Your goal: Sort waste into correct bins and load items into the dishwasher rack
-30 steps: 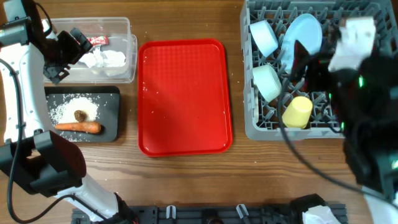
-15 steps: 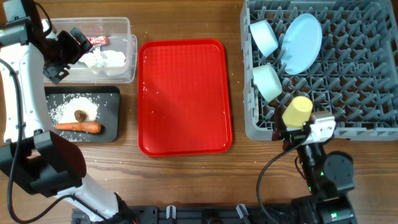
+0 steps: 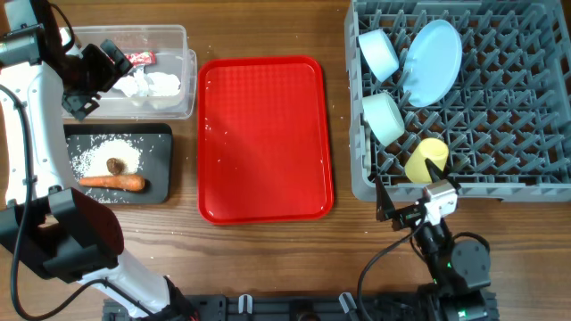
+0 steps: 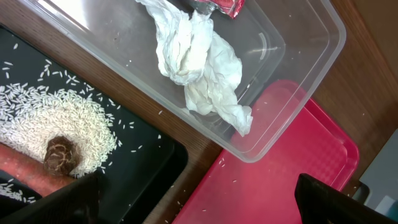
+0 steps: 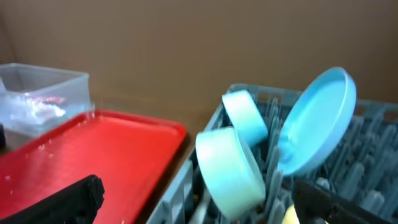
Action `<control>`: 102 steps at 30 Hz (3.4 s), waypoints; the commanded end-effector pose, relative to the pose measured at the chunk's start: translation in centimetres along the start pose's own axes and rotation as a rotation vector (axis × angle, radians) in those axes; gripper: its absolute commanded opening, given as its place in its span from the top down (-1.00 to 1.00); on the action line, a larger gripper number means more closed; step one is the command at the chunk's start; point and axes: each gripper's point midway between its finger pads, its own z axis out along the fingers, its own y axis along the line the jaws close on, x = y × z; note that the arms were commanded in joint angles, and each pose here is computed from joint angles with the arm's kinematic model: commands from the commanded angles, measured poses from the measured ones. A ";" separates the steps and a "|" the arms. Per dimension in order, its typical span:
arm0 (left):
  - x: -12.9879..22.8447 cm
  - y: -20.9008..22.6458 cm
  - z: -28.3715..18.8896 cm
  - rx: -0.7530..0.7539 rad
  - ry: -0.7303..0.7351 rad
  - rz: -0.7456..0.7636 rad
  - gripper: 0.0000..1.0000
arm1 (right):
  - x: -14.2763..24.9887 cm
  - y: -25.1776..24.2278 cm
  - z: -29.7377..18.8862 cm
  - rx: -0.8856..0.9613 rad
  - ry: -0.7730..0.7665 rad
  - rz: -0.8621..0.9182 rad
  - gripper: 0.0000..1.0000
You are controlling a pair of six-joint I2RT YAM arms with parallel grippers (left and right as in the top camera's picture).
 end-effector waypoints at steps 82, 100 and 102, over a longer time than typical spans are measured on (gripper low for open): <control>19.1 2.1 -6.8 0.607 -1.156 0.457 -1.00 | 0.3 0.4 0.0 -0.024 -0.007 -0.018 -0.99; 20.1 3.5 -2.5 0.513 -0.989 0.457 -1.00 | 0.3 0.4 0.0 -0.024 -0.007 -0.018 -0.99; 20.1 3.5 -2.5 0.512 -0.988 0.457 -1.00 | 0.3 0.4 0.0 -0.024 -0.007 -0.017 -0.99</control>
